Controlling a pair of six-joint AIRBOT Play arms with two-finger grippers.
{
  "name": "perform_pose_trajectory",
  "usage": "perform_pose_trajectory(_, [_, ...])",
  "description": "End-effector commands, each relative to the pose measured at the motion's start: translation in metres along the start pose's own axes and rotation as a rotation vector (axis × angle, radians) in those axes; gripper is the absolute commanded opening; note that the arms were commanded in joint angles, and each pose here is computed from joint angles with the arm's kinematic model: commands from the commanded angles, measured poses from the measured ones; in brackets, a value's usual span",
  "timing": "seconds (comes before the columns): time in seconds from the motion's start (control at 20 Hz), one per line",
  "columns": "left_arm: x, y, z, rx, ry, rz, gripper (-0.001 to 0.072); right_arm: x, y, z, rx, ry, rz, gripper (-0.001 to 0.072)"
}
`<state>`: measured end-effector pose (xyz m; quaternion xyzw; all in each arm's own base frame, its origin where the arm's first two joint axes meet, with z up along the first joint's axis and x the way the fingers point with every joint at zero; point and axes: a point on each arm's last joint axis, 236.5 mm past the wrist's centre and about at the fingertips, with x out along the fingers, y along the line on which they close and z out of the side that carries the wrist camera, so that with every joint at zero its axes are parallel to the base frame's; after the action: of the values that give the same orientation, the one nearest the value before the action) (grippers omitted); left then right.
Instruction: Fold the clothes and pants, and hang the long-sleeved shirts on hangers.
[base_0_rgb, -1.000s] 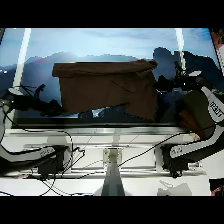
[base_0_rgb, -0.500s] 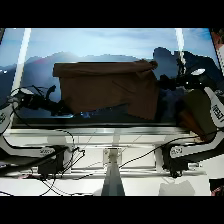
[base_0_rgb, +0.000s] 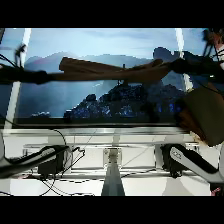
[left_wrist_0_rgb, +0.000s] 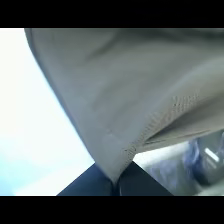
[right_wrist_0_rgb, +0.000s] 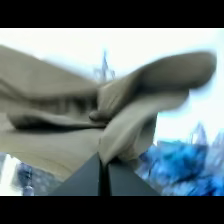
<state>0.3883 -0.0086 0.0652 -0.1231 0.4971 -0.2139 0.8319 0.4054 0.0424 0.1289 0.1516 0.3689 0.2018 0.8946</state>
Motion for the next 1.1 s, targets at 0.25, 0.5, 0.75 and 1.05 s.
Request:
perform_pose_trajectory(0.25, [-0.289, -0.142, 0.109, 0.345, -0.968, 0.357, 0.0015, -0.248, 0.188, 0.112, -0.493, -0.652, -0.059, 0.0018])
perform_pose_trajectory(0.5, [-0.437, -0.229, 0.061, 0.465, -1.469, 0.501, 0.0015, -0.365, 0.276, 0.102, -0.673, -0.948, -0.088, 0.0018])
perform_pose_trajectory(0.75, [-0.488, -0.254, 0.018, 0.560, -1.604, 0.685, 0.0014, -0.412, 0.307, 0.096, -0.717, -1.086, -0.096, 0.0017])
perform_pose_trajectory(1.05, [-0.374, -0.178, 0.069, 0.422, -1.170, 0.562, 0.0014, -0.334, 0.239, 0.135, -0.525, -0.856, -0.097, 0.0017])
